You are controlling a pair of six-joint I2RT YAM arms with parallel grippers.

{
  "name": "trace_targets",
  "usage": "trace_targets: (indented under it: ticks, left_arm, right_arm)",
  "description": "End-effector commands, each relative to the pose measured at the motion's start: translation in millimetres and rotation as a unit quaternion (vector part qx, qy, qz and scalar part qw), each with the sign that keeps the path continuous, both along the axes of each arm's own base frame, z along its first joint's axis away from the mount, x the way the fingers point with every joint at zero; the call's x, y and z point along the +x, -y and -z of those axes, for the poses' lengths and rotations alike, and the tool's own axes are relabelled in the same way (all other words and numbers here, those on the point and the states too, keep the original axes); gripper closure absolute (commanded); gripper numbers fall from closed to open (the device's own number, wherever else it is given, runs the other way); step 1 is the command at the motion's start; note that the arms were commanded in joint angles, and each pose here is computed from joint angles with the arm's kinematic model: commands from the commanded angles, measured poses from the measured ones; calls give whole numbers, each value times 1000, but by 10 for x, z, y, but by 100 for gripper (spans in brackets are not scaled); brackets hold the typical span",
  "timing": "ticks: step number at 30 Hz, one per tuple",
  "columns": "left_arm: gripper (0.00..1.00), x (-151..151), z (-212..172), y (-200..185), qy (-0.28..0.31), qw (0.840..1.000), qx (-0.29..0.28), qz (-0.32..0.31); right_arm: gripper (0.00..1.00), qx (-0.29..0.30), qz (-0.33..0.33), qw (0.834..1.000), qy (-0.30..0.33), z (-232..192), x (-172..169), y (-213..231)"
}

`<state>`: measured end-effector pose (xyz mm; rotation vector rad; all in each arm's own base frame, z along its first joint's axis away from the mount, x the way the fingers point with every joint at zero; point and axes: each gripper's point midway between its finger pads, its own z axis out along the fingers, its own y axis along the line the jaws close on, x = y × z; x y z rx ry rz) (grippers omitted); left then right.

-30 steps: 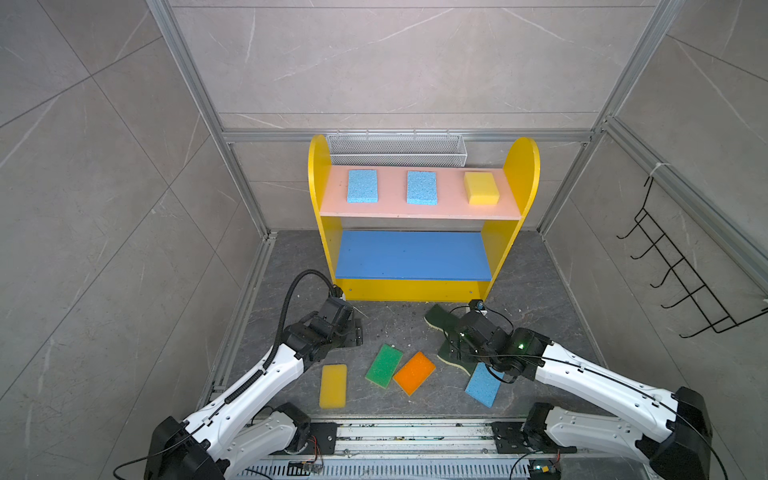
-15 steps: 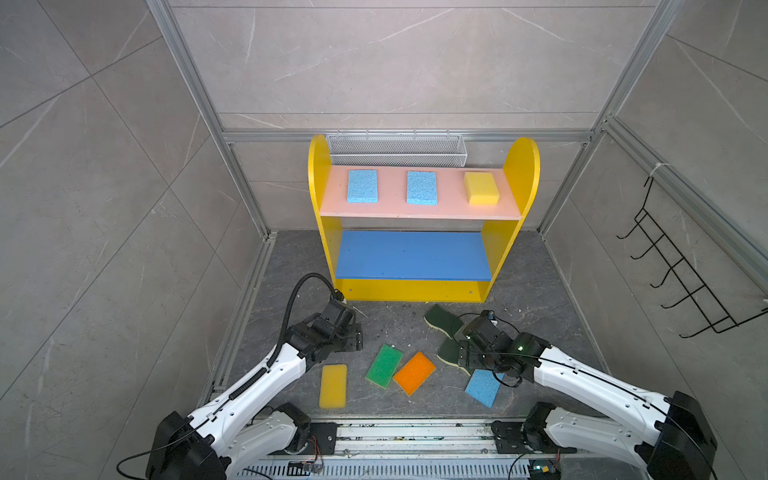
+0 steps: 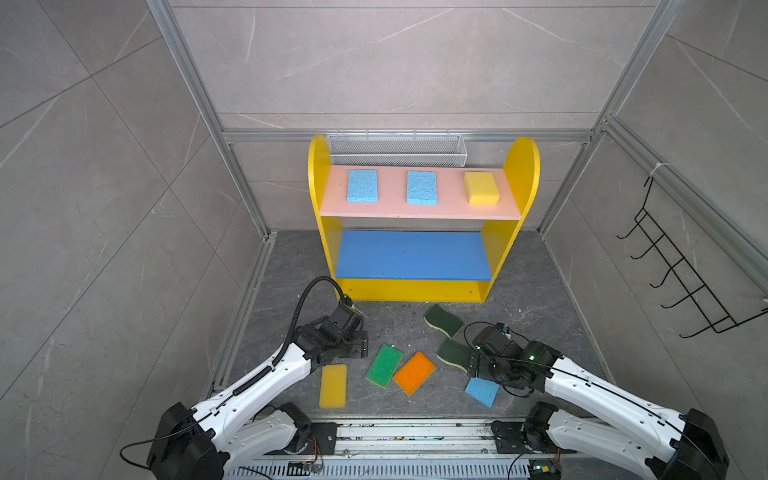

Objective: Place and organize the cleaning sponges onto the shelf

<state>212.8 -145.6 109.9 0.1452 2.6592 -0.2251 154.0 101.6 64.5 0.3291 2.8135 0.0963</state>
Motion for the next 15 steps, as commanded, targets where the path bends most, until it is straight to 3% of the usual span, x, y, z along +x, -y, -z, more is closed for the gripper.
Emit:
trace_targets:
  ticks: [1, 15]
  left_arm:
    - [20, 17, -121, 54, 3, 1000, -15, -5]
    - [19, 0, -123, 40, 0, 1000, -16, -10]
  right_arm:
    - [1, -11, 40, 998, -41, 147, -164, 106]
    - [1, 17, 53, 996, -67, 197, -348, 111]
